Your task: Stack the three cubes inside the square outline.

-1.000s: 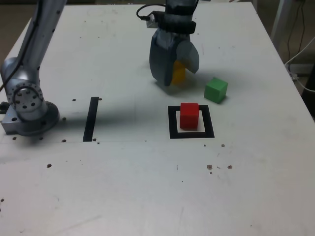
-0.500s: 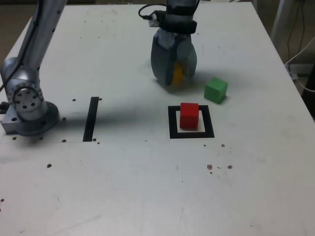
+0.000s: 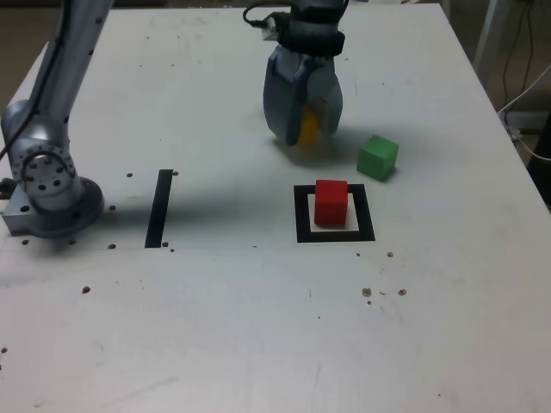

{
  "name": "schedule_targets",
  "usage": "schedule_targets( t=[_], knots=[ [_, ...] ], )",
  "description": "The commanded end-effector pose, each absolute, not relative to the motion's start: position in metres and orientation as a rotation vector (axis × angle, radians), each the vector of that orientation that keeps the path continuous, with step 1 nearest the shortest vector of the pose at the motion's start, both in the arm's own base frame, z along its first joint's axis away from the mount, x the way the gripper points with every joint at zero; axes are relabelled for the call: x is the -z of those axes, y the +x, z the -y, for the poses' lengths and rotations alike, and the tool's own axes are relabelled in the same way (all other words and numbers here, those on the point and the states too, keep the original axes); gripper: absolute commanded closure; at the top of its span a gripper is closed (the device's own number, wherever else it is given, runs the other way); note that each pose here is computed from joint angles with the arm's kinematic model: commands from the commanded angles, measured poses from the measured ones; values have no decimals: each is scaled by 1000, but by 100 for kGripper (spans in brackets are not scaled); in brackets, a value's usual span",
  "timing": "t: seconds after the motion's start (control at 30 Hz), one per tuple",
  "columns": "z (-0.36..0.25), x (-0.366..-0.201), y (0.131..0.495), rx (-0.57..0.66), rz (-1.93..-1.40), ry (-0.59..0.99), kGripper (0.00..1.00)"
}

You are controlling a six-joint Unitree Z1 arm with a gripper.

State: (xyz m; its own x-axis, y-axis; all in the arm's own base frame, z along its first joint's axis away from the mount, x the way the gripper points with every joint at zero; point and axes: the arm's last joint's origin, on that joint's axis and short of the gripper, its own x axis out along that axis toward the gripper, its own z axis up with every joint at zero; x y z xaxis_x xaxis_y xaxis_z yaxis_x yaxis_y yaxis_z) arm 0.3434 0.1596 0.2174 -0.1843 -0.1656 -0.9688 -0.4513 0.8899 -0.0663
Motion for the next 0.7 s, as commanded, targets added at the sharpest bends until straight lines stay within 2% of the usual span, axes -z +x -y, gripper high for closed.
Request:
schedule_targets(
  t=[0.0, 0.4, 0.67],
  knots=[
    [-150, -230, 341, -258, -1750, -435, 78],
    [-83, -276, 339, -90, -1749, -253, 78],
    [-34, -295, 348, 35, -1745, -163, 78]
  ],
)
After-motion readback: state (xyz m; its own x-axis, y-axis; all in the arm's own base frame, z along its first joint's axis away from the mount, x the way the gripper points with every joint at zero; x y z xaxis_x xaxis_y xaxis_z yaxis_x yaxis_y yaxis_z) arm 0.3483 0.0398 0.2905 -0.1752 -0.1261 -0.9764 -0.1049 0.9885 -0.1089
